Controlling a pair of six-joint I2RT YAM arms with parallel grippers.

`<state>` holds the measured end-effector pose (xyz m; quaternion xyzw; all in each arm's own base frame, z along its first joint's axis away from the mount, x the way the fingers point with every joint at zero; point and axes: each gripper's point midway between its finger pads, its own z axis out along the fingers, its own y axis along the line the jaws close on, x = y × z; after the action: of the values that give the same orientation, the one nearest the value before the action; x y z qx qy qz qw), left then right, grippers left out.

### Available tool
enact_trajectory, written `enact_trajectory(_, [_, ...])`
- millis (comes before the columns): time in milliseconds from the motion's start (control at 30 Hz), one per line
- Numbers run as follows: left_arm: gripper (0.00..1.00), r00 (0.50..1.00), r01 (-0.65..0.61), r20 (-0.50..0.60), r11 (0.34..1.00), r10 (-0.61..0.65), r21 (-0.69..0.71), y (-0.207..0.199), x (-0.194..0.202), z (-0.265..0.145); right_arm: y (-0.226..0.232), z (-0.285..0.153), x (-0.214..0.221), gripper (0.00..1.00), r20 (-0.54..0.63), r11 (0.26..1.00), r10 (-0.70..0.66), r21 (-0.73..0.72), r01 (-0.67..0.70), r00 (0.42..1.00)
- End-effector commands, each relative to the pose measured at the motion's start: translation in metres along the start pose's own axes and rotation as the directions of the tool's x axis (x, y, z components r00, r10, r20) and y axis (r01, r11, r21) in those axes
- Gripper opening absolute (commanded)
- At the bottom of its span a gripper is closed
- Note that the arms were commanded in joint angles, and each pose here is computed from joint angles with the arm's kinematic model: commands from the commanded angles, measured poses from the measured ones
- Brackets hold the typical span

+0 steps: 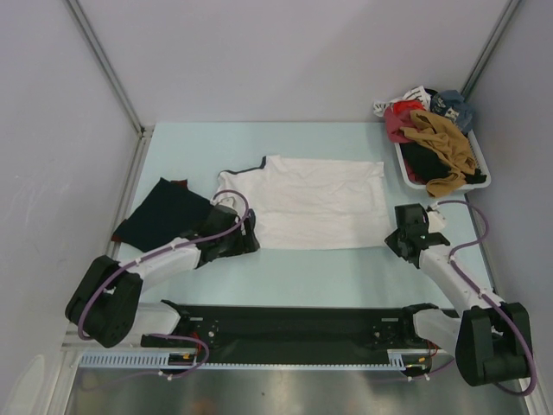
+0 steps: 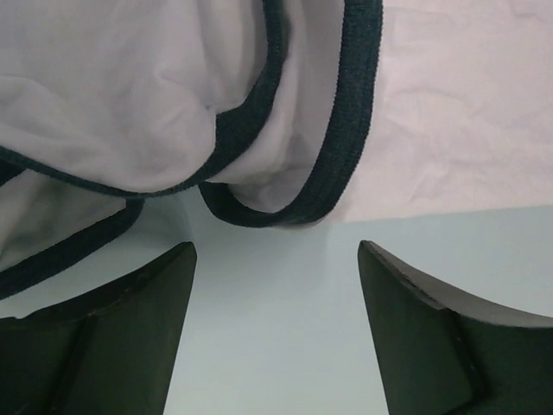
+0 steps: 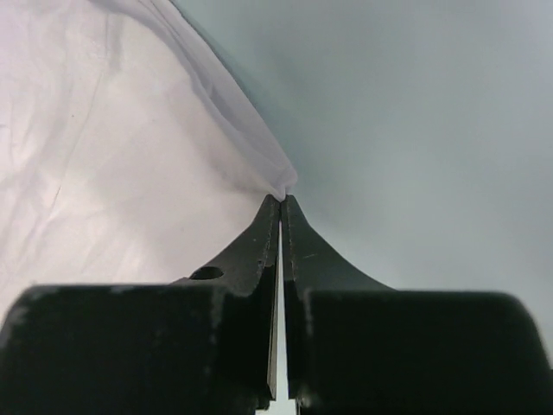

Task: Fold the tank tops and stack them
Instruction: Fold the tank top

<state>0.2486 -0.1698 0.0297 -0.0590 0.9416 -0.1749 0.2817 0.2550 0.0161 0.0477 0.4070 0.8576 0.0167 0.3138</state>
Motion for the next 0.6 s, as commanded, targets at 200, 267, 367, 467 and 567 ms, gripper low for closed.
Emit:
enact_trajectory(200, [0.74,0.999,0.009,0.043,1.0,-0.01,0.009,-0.013,-0.008,0.01,-0.024,0.005,0.008,0.0,-0.022,0.995,0.001,0.097,0.001,1.0])
enact_trajectory(267, [0.67,0.999,0.009,0.053,1.0,-0.008,-0.009,-0.012,-0.012,0.016,-0.026,0.005,0.01,0.0,-0.024,0.995,0.008,0.099,-0.005,1.0])
enact_trajectory(367, [0.51,0.998,0.01,0.063,0.999,-0.008,-0.043,-0.01,-0.019,0.023,-0.026,0.005,0.009,0.0,-0.025,0.996,0.018,0.093,-0.015,1.0])
enact_trajectory(467, [0.41,0.996,0.024,0.086,0.997,-0.017,-0.074,-0.004,-0.026,0.025,-0.027,0.005,0.009,0.0,-0.029,0.995,0.023,0.095,-0.02,0.999])
enact_trajectory(567, [0.25,0.994,0.032,0.106,0.996,-0.023,-0.081,-0.001,-0.033,0.026,-0.031,0.006,0.012,0.0,-0.036,0.995,0.03,0.099,-0.026,0.999])
